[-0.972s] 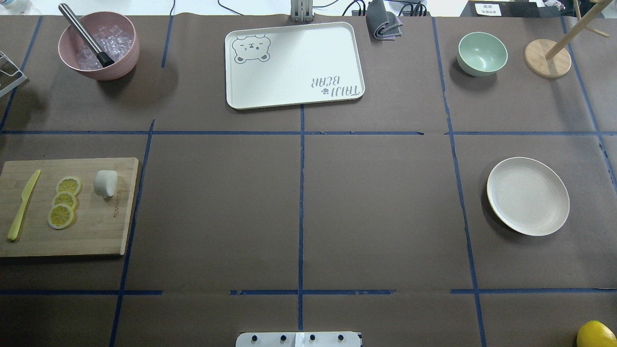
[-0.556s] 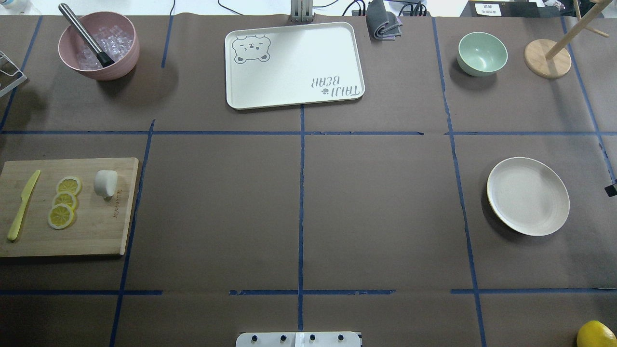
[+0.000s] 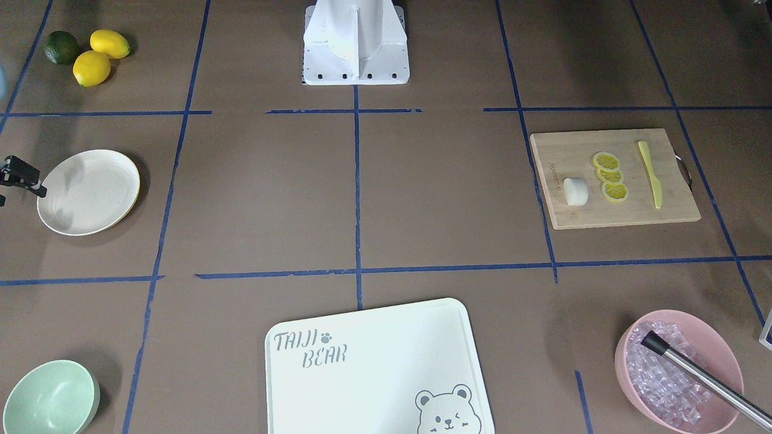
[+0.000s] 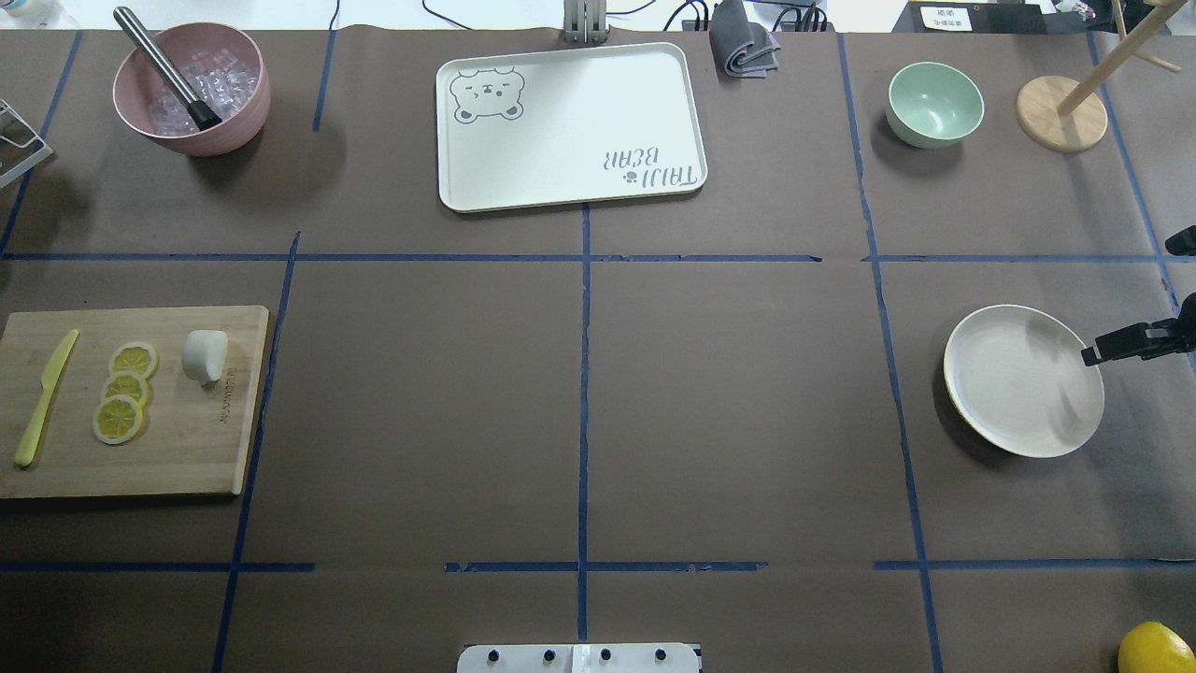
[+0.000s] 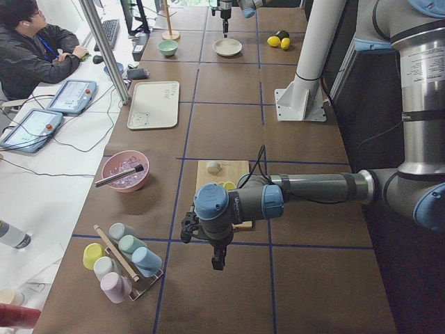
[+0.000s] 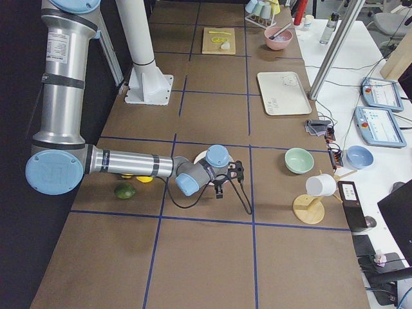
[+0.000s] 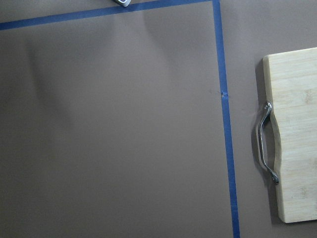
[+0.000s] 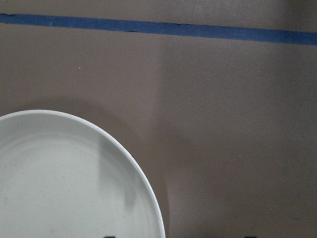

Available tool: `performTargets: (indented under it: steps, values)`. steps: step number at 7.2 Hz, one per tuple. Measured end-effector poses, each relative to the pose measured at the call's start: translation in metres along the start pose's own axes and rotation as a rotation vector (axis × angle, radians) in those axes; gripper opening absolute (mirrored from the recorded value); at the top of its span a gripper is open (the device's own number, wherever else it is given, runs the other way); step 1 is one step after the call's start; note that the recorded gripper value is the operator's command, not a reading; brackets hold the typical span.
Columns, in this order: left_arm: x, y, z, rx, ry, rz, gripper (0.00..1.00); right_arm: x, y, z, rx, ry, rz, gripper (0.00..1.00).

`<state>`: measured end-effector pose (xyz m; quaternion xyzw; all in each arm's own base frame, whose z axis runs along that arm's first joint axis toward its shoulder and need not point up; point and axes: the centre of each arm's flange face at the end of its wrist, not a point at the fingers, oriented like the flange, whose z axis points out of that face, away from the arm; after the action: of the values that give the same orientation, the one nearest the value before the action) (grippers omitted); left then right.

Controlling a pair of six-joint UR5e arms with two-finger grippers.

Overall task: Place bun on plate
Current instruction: 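Grasp the rim of the white plate with the right gripper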

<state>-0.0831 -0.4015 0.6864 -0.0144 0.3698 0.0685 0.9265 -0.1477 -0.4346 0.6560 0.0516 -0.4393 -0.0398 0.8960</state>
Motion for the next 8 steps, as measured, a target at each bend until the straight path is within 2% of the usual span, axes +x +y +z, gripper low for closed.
performTargets:
  steps: [1,2,3,4,8]
  values:
    - [0.000,0.000,0.000,-0.001,0.000,-0.001,1.00,-0.003,0.000,0.005,-0.004,-0.001,0.007,0.85]
    - [0.000,0.000,0.001,-0.001,0.000,-0.001,1.00,-0.006,0.002,0.010,-0.011,0.002,0.008,0.57]
    - [-0.001,0.000,0.001,-0.001,0.000,-0.001,1.00,-0.008,0.004,0.014,-0.017,0.005,0.011,0.13]
    - [0.000,0.000,0.001,0.000,0.000,0.000,1.00,-0.009,0.006,0.015,-0.022,0.003,0.023,0.00]
    - [0.000,0.000,0.001,-0.001,0.000,-0.001,1.00,-0.018,0.005,0.010,-0.022,-0.017,0.034,0.00]
